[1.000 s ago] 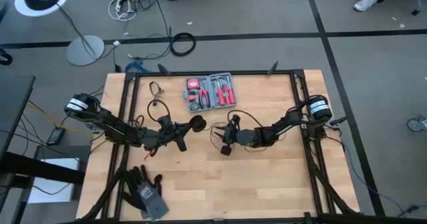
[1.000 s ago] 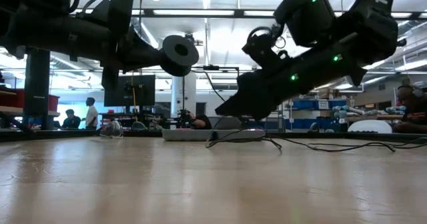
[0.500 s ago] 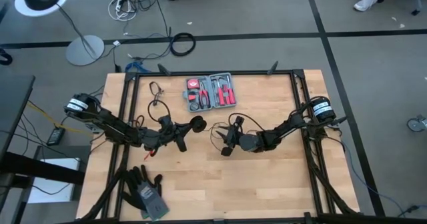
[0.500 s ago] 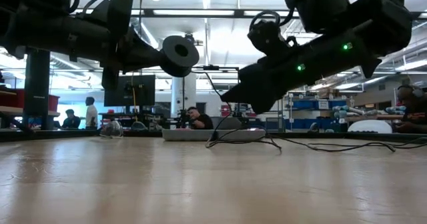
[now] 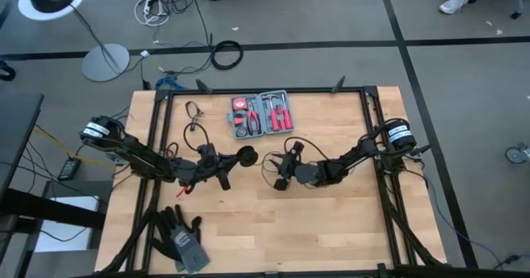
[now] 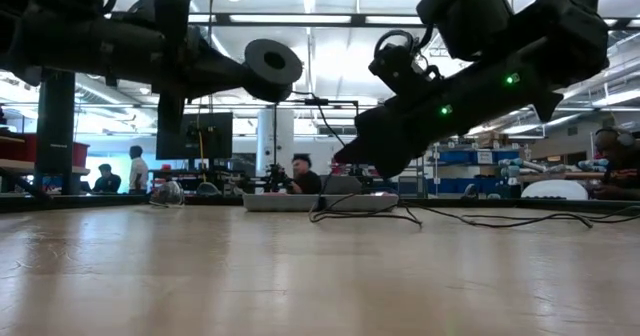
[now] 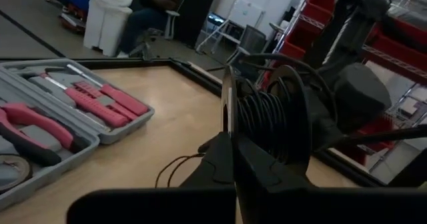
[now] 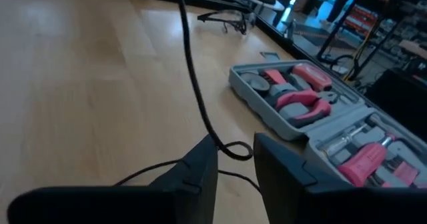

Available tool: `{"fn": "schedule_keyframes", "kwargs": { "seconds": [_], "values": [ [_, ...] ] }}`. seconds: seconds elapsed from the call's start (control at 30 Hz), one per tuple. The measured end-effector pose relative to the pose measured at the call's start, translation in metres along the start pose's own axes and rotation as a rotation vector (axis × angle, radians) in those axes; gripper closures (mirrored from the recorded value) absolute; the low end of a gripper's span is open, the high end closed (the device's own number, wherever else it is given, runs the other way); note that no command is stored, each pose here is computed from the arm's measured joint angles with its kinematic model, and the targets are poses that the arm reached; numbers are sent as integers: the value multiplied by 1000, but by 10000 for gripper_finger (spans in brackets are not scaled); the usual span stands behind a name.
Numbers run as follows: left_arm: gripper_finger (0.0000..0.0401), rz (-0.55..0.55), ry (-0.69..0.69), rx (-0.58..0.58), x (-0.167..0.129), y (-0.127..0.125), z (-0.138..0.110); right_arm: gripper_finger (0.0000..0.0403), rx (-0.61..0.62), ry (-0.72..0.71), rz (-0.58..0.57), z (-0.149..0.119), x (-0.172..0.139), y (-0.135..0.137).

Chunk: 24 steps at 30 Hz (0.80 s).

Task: Coil cords
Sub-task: Coil the black wire onto the black spool

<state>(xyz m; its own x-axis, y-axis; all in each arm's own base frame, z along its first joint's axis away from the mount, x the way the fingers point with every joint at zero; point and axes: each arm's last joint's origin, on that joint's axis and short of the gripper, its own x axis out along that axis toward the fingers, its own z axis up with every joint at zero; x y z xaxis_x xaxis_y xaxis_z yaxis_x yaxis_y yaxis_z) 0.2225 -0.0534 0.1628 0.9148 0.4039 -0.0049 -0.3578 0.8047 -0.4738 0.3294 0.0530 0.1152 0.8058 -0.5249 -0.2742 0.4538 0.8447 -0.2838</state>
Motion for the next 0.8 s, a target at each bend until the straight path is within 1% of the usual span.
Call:
{"fn": "schedule_keyframes", "kwargs": {
  "seconds": [0.1,0.2,0.23,0.37,0.43,0.5,0.57,0.7,0.8],
  "values": [
    [401,2,4,5,0,0,0,329,4,4,24,-1,0,1],
    [401,2,5,26,0,0,-1,383,24,3,33,0,-1,2],
    [401,4,6,32,0,0,-1,392,37,4,34,0,-2,2],
    [401,11,25,71,0,2,-3,397,119,15,30,7,-3,-4],
    [401,6,49,88,0,2,-5,399,137,56,38,9,-3,-11],
    [401,-8,79,104,0,3,-7,399,182,94,53,13,-3,-22],
    [401,-8,113,129,-1,4,-11,400,228,127,81,18,-3,-32],
    [401,-13,173,166,0,7,-15,401,324,144,172,34,-1,-52],
    [401,17,239,216,8,3,-17,401,334,191,205,50,6,-59]
  ]
}}
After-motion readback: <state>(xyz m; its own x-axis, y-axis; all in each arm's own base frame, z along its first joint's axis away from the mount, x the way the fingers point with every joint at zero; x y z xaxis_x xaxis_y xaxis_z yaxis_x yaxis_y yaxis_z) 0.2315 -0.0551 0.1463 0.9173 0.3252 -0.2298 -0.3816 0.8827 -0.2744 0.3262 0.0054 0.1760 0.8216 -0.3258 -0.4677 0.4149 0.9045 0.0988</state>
